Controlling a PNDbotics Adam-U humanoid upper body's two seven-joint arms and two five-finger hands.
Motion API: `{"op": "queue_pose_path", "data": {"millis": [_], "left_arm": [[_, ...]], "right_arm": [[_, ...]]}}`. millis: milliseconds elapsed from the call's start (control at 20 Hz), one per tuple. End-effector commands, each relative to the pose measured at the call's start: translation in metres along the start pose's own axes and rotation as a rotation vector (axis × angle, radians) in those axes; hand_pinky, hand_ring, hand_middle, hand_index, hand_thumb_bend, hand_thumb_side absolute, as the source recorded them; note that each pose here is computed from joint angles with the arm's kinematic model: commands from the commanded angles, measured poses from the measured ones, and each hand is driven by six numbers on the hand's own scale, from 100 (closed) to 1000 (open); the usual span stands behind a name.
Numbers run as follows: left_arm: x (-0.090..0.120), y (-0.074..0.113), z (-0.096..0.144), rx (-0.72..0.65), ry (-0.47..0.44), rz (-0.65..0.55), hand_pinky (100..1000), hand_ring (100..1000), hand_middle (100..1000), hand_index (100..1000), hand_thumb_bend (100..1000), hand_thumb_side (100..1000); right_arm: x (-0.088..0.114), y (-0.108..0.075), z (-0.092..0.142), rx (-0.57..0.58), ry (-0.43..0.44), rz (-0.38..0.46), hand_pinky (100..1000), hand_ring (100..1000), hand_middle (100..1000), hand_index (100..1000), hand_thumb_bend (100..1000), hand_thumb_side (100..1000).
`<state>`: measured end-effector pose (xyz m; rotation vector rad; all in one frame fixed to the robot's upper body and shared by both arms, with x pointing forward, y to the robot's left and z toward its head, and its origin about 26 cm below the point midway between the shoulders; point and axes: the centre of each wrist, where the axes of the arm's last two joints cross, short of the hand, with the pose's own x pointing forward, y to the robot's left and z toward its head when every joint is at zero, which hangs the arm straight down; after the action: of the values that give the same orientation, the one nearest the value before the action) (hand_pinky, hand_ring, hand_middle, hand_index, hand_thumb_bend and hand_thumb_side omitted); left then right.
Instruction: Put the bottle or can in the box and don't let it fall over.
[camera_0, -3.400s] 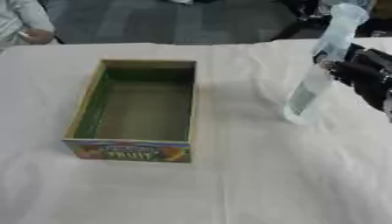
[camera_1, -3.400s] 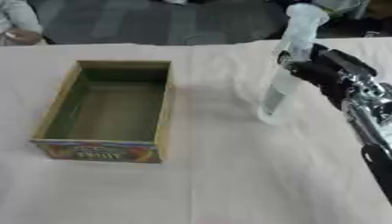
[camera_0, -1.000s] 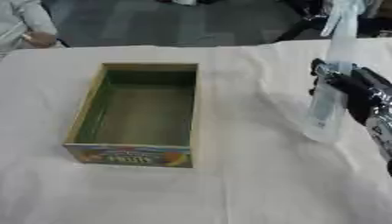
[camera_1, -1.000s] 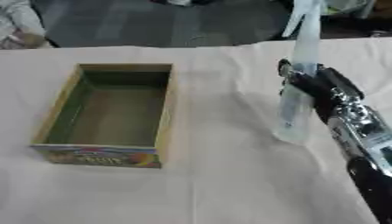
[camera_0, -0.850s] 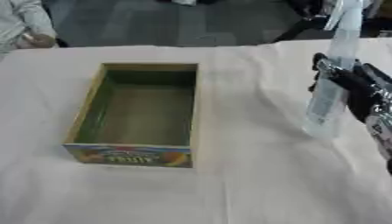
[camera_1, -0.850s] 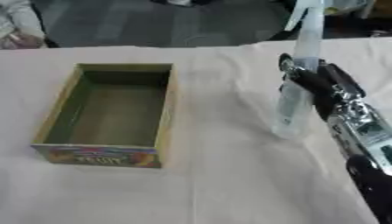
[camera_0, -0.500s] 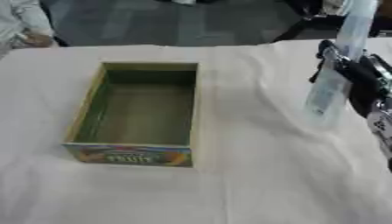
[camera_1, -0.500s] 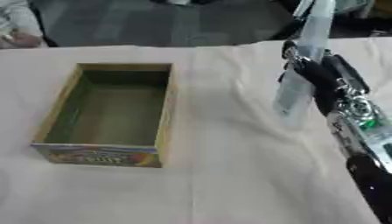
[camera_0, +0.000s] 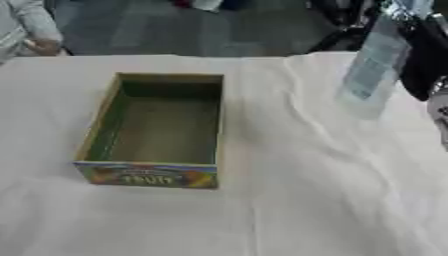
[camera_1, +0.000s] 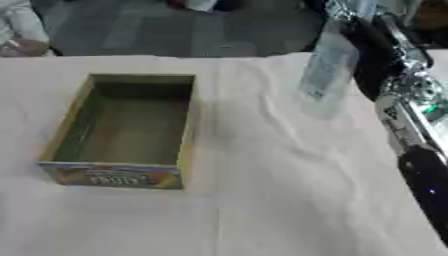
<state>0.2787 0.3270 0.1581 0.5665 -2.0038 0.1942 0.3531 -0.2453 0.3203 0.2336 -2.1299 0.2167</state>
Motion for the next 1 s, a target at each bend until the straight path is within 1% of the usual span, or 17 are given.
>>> {"op": "queue_pose_path", "data": {"millis": [50,250,450,700,750,850,900,1000], "left_arm": [[0.008,0.006,-0.006,-0.006,-0.041,-0.028,1000,716,589,806,100,566],[0.013,0.005,-0.009,-0.012,-0.06,-0.026,1000,717,591,806,100,565],[0.019,0.001,-0.013,-0.023,-0.084,-0.012,1000,718,591,806,100,565],[0.02,0.0,-0.015,-0.027,-0.088,-0.007,1000,718,591,806,100,565],[0.021,0.0,-0.015,-0.027,-0.094,-0.008,1000,714,592,807,100,570],[0.033,0.001,-0.023,-0.037,-0.152,-0.025,1000,716,594,807,100,577],[0.038,0.003,-0.028,-0.039,-0.173,-0.036,1000,717,593,807,100,578],[0.045,0.003,-0.032,-0.036,-0.19,-0.037,1000,715,591,803,100,578]], "right_arm": [[0.02,0.013,-0.009,0.043,-0.047,-0.023,566,227,207,175,100,387],[0.026,0.031,-0.022,0.076,-0.078,-0.058,571,229,207,176,100,387],[0.023,0.047,-0.034,0.072,-0.105,-0.061,574,230,207,176,100,387],[0.019,0.05,-0.038,0.065,-0.111,-0.054,574,230,207,176,100,387],[0.02,0.051,-0.039,0.065,-0.118,-0.055,599,235,197,174,100,387],[0.028,0.061,-0.043,0.064,-0.171,-0.074,599,240,199,175,100,387],[0.027,0.069,-0.046,0.062,-0.186,-0.081,597,242,199,175,100,387],[0.019,0.082,-0.052,0.045,-0.194,-0.099,598,243,198,175,100,387]]}}
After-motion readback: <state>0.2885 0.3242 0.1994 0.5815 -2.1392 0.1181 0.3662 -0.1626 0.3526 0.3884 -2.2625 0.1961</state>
